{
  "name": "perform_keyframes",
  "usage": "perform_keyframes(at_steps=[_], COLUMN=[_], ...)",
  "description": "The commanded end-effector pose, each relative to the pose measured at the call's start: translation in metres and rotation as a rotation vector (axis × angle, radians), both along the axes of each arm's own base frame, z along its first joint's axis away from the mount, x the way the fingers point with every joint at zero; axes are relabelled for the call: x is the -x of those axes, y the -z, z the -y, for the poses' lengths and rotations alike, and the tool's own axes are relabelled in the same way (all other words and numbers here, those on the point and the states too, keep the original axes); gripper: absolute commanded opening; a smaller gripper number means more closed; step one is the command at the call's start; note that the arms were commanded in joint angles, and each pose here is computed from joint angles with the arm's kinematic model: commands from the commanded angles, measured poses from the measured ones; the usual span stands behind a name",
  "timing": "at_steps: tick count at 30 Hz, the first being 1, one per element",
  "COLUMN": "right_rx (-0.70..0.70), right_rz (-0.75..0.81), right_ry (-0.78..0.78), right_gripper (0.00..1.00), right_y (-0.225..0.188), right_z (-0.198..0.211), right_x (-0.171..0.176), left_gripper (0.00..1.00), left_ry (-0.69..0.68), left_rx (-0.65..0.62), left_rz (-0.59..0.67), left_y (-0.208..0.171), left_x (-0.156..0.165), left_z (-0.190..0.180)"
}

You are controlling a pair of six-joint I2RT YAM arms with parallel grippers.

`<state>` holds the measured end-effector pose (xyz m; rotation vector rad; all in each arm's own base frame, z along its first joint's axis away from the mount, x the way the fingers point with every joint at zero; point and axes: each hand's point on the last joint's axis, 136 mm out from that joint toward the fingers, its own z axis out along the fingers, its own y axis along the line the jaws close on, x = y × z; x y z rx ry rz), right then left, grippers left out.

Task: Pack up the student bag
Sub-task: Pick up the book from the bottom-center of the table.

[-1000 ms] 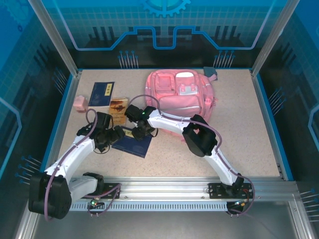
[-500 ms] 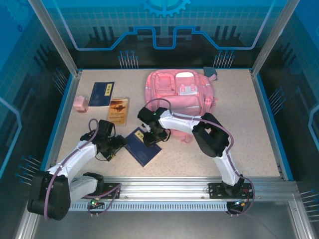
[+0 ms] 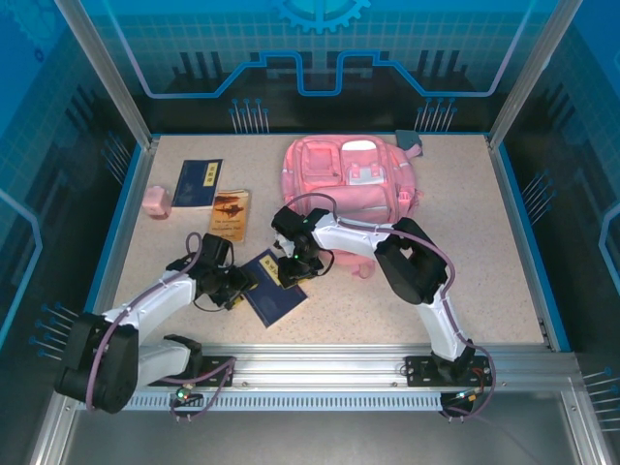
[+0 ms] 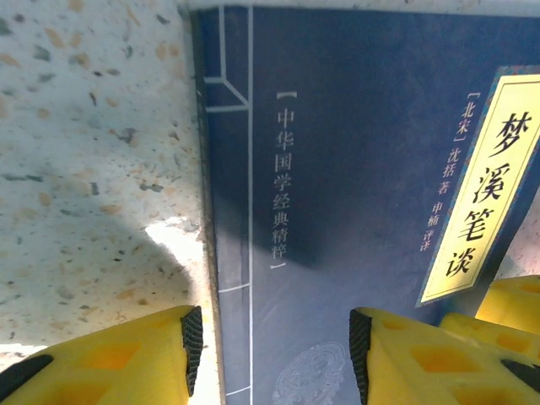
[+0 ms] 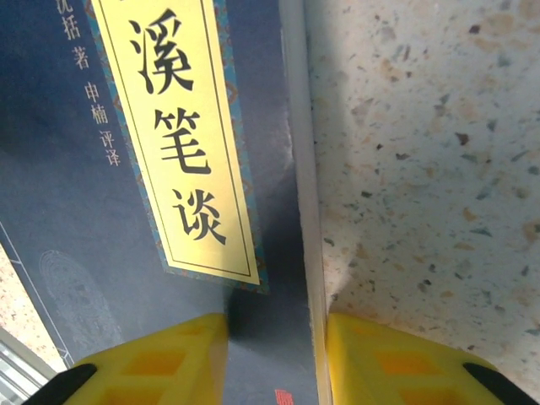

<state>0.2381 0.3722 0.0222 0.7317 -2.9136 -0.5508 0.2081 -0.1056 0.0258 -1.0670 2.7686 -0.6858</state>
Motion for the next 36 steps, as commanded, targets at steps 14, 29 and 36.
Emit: perform_keyframes(at_steps=[14,29,36], right_rx=[-0.039,-0.044,-0.035], right_rz=[-0.054,-0.06,-0.052], right_ry=[0.028,0.058,0.066], right_gripper=[0.32,0.34,0.34], right_y=[0.009,0.013,0.015], right_z=[-0.001,0.005,0.009], right_x=[-0.001,-0.006,-0.01], left_gripper=[0.54,0.46,0.46], left_ry=[0.061,0.138,0.15], left_rx=[0.137,0.387,0.389], left_rz=[0.052,0.288,0.252], left_y=[-0.011,-0.072,-0.06], left_x=[-0.013,-0.041,-0.042], left_z=[0.027,0.064,0.067])
